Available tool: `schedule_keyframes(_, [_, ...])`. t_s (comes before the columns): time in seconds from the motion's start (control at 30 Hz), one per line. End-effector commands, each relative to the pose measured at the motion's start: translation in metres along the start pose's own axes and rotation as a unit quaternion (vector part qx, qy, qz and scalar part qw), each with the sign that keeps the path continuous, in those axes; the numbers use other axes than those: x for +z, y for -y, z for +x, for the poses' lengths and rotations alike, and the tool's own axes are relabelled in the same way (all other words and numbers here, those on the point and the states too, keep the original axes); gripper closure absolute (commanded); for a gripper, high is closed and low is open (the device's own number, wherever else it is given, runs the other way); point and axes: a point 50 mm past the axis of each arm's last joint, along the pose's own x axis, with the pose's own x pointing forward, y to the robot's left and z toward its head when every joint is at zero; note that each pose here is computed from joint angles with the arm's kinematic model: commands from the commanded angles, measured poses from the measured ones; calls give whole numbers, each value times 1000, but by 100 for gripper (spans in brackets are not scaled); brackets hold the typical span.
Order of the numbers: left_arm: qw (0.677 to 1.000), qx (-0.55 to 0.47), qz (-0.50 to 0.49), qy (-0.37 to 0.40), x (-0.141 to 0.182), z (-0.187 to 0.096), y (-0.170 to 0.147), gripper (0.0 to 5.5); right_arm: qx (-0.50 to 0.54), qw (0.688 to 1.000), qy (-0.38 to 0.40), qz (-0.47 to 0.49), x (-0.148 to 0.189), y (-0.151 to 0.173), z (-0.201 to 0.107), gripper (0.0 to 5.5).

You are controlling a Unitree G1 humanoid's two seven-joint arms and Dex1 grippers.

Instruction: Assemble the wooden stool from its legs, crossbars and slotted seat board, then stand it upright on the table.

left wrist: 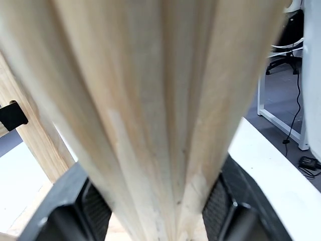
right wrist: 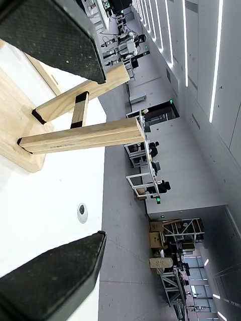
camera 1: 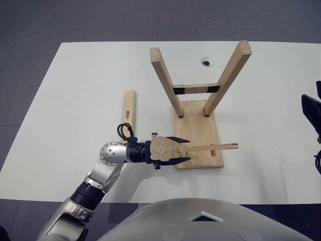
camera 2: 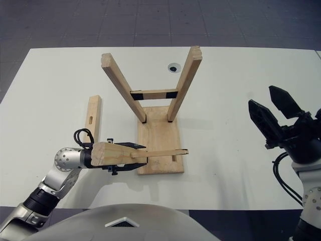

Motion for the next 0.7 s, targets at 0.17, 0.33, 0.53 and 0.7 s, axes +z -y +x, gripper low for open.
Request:
schedule_keyframes(0.17, [944,-54,-180,-270,-86,-68,42,344,24,1000,-4,3,0,-5,12,0])
schedule_keyframes(0.33, [936,-86,-206,-271,-86,-76,51,344,26,1000,-8,1,2,-5,14,0])
schedule_keyframes(0.53, [931,-135,-205,-272,-80,-82,52,344,30,999,-12,-2,0,-6,17,0])
schedule_keyframes(0.7, [924,-190,-204,-260,-67,-84,54,344,33,999,-13,-1,0,-7,17,0])
